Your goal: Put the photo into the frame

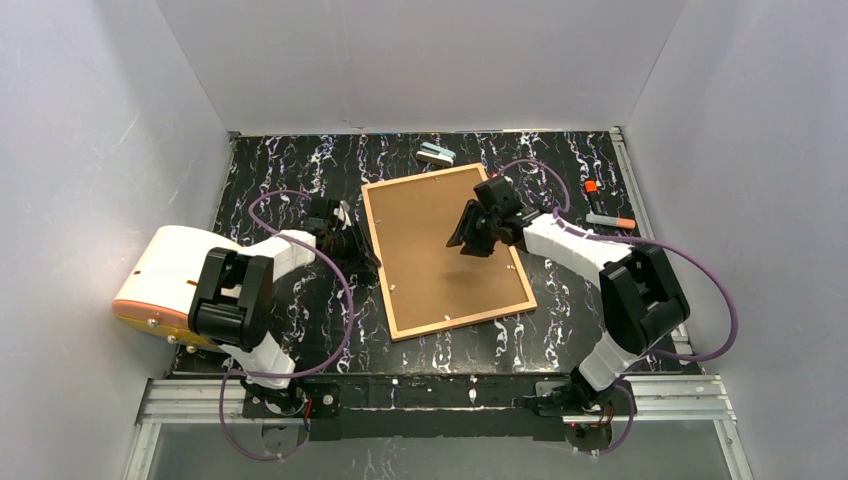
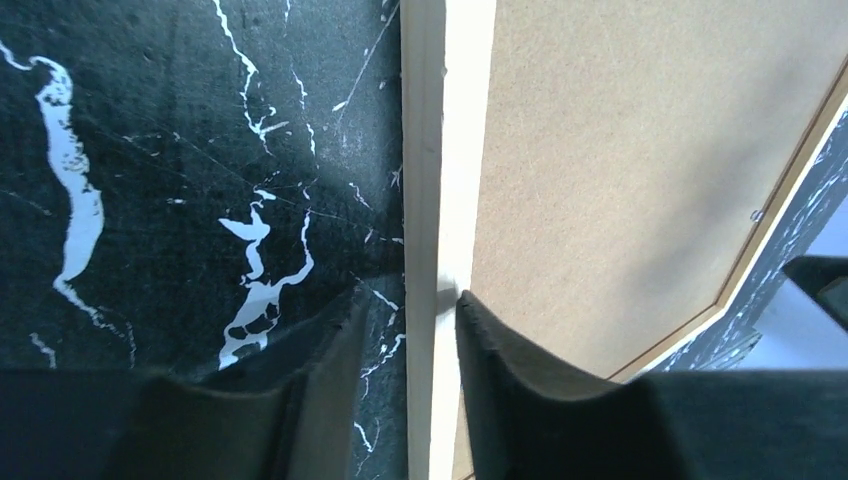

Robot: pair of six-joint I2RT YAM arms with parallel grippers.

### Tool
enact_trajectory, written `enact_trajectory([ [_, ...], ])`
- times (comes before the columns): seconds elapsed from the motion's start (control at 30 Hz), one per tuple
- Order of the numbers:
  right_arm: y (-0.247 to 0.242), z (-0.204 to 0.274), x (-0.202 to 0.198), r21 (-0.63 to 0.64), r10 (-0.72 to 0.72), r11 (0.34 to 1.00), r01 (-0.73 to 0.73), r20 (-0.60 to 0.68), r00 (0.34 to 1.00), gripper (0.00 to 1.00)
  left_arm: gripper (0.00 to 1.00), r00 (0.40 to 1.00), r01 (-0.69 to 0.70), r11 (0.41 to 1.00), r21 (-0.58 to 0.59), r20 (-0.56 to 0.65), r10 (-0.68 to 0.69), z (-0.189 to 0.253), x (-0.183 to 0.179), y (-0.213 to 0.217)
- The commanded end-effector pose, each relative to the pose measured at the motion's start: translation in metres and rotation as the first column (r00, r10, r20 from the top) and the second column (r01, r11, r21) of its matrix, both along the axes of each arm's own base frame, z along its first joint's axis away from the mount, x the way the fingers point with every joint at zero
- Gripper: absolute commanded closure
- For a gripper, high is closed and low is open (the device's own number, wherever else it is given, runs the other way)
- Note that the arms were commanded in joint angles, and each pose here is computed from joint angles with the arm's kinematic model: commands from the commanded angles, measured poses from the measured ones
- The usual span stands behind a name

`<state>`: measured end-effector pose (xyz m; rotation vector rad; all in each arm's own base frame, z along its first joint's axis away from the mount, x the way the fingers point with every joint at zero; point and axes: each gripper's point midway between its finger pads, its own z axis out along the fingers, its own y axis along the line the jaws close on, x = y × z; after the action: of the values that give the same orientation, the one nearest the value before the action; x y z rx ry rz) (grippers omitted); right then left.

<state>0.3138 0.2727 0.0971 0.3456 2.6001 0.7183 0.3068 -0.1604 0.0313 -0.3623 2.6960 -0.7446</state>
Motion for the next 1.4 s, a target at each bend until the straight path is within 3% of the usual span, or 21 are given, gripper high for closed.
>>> enact_trajectory([
  [0.0,0.01,0.02,-0.01,0.088,0.034,0.996,-0.035,0.015,0.999,0.52,0.69,0.999,-0.013,0.998,-0.055,-0.037,0.011,-0.002,-0.004,-0.007],
  [0.13,0.014,0.021,-0.016,0.105,0.091,0.99,-0.093,0.026,0.996,0.53,0.84,0.998,-0.037,0.997,-0.074,-0.056,0.033,-0.005,-0.005,-0.01],
  [0.23,0.025,0.024,-0.022,0.161,0.143,0.976,-0.144,0.018,0.99,0.54,0.89,0.995,-0.062,0.994,-0.087,-0.089,0.054,-0.006,-0.013,-0.011],
  [0.5,0.05,0.025,-0.041,0.324,0.241,0.919,-0.226,-0.005,0.971,0.58,0.9,0.991,-0.052,0.997,-0.06,-0.13,0.044,-0.016,-0.046,-0.02],
  [0.93,0.096,-0.025,-0.079,0.355,0.204,0.925,-0.138,-0.156,0.967,0.49,0.89,0.982,-0.085,0.994,-0.066,-0.175,0.072,-0.016,-0.076,-0.027],
  [1.37,0.108,-0.063,-0.084,0.32,0.176,0.941,-0.108,-0.193,0.965,0.68,0.9,0.977,-0.095,0.993,-0.077,-0.197,0.078,-0.021,-0.087,-0.026],
])
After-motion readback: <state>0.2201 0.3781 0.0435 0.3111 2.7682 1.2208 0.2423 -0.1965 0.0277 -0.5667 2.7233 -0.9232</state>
